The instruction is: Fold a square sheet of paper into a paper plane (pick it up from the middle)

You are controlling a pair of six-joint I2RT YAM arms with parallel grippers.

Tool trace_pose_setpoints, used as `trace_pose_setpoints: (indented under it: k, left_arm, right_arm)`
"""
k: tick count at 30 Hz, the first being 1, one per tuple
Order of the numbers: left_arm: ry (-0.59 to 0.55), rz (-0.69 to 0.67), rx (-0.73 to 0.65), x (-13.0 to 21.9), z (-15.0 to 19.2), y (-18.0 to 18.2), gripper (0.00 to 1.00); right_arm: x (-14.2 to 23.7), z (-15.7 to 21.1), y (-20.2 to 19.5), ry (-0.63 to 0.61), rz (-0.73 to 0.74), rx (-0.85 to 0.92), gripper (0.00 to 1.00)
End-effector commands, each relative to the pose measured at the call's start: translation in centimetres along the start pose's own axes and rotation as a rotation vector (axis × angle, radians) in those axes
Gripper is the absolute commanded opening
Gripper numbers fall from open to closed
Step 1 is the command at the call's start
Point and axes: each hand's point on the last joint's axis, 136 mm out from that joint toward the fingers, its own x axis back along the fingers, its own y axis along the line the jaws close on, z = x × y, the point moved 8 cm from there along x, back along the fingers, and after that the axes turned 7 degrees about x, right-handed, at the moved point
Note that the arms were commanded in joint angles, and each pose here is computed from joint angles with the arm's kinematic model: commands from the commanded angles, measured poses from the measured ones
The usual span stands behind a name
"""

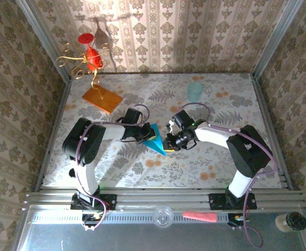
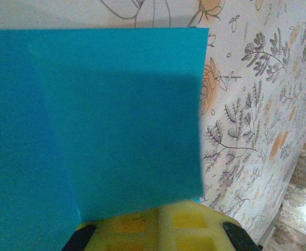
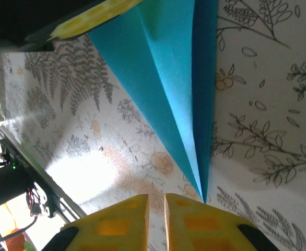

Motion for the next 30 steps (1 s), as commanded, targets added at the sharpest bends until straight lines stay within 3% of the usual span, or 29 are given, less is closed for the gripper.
trace_pose_setpoints:
  k: [1,9,19,30]
  left_arm:
    - [0.043,-0.256,0.101,-1.3,1.7,5.6,0.06]
    - [0.045,-0.257,0.093,-1.3,1.7,5.4,0.06]
    - [0.039,-0.226,0.062,-0.9,1.5,4.0,0.07]
    - [-0.037,-0.095,-0.08,1.3,0.8,-1.2,0.09]
  right_arm:
    - [-0.9,-0.9,0.4,0.008,-0.02,0.009,0.16]
    - [-2.2,-2.3,-0.1,-0.005,0.009,0.021,0.15]
    - [-3.4,-1.4,-1.7,0.035,0.062,-0.003,0.15]
    - [-4.2,-0.4,-3.0,0.076,0.114,-0.024,0.14]
